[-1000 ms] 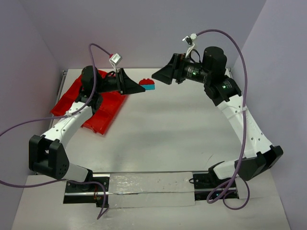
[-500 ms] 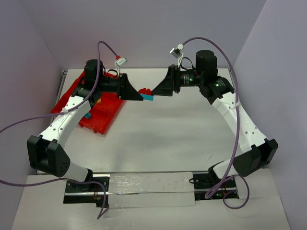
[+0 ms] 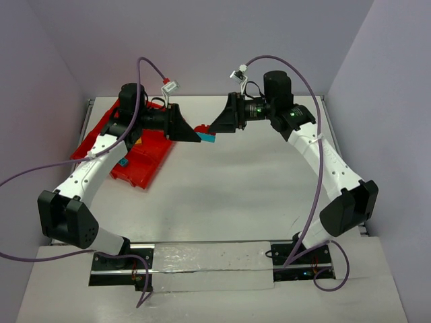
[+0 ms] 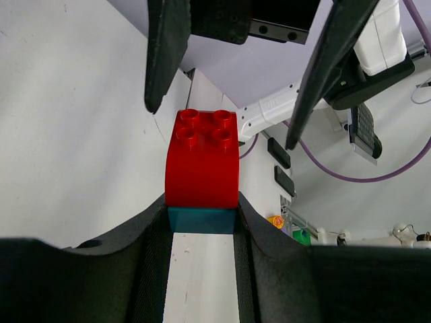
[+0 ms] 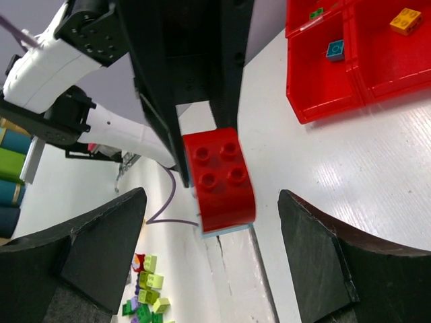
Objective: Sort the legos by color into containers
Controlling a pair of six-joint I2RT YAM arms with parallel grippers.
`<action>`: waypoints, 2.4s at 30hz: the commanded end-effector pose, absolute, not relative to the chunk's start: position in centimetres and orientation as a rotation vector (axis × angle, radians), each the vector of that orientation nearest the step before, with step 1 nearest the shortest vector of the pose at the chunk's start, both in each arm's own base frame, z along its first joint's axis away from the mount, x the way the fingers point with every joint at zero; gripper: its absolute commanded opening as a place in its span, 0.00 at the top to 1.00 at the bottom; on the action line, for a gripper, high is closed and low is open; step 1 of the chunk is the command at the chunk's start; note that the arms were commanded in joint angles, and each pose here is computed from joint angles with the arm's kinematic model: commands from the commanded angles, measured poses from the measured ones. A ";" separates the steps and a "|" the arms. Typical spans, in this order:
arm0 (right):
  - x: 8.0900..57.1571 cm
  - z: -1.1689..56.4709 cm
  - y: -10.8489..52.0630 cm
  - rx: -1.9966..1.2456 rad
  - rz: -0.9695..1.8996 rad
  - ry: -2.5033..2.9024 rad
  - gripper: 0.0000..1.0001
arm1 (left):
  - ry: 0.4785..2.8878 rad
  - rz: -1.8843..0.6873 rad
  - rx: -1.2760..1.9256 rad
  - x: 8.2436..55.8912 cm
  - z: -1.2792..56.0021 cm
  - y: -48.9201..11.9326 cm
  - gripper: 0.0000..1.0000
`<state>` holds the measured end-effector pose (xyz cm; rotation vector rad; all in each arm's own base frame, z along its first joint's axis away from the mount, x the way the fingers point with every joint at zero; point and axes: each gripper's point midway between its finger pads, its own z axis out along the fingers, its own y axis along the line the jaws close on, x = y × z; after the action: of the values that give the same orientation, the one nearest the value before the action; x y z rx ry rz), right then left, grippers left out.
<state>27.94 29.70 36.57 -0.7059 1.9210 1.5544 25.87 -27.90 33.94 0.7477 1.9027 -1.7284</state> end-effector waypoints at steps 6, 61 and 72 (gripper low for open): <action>27.5 39.0 30.9 -0.779 1.606 1.810 0.26 | 1.782 -1.713 0.842 24.6 37.3 -27.8 1.00; 35.6 38.4 23.8 -0.064 1.296 1.828 1.00 | 1.998 -1.396 0.578 26.0 34.3 -22.2 1.00; 35.9 37.5 21.2 -0.021 1.101 1.857 1.00 | 2.331 -0.812 -0.340 30.4 24.2 -8.9 1.00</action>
<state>36.13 22.02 35.84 0.0057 1.8973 1.1786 30.84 -12.11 29.06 -0.0296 2.1813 -1.0452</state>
